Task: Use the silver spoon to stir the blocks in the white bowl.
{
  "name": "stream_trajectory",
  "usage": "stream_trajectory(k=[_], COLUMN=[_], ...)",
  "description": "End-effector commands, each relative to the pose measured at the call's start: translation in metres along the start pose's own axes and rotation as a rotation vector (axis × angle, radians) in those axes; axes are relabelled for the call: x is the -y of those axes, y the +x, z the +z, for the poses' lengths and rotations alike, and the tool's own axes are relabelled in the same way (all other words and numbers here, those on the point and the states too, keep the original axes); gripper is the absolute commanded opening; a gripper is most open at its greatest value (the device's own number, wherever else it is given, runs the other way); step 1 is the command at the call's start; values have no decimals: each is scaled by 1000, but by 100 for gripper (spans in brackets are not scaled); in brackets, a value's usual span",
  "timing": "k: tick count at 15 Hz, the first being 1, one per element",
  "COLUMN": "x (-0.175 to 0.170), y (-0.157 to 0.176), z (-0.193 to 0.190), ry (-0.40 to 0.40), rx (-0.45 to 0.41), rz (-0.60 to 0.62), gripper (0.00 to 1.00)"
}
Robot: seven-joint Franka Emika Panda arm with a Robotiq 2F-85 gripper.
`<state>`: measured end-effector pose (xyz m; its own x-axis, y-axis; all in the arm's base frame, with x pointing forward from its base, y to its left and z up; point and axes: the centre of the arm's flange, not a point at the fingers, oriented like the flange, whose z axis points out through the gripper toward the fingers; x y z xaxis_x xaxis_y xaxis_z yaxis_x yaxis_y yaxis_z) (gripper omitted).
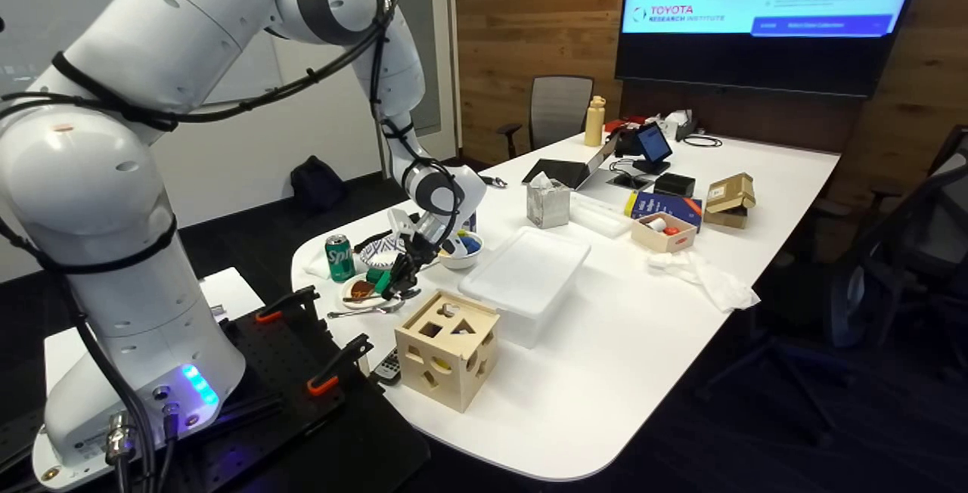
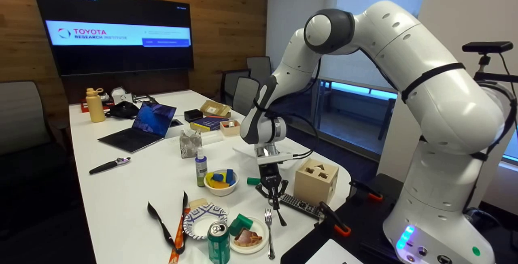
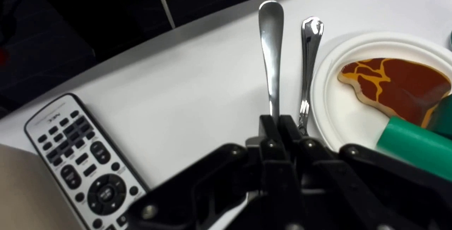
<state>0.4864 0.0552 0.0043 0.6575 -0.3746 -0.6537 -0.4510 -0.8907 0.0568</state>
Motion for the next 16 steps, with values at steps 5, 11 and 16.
stream_trajectory(k=[5, 11, 16], x=[-22, -20, -16], y=[-14, -11, -29], z=[15, 12, -1], ry=[25, 16, 41], rx=[-91, -87, -70], rz=[207, 214, 104], gripper=[2, 47, 84])
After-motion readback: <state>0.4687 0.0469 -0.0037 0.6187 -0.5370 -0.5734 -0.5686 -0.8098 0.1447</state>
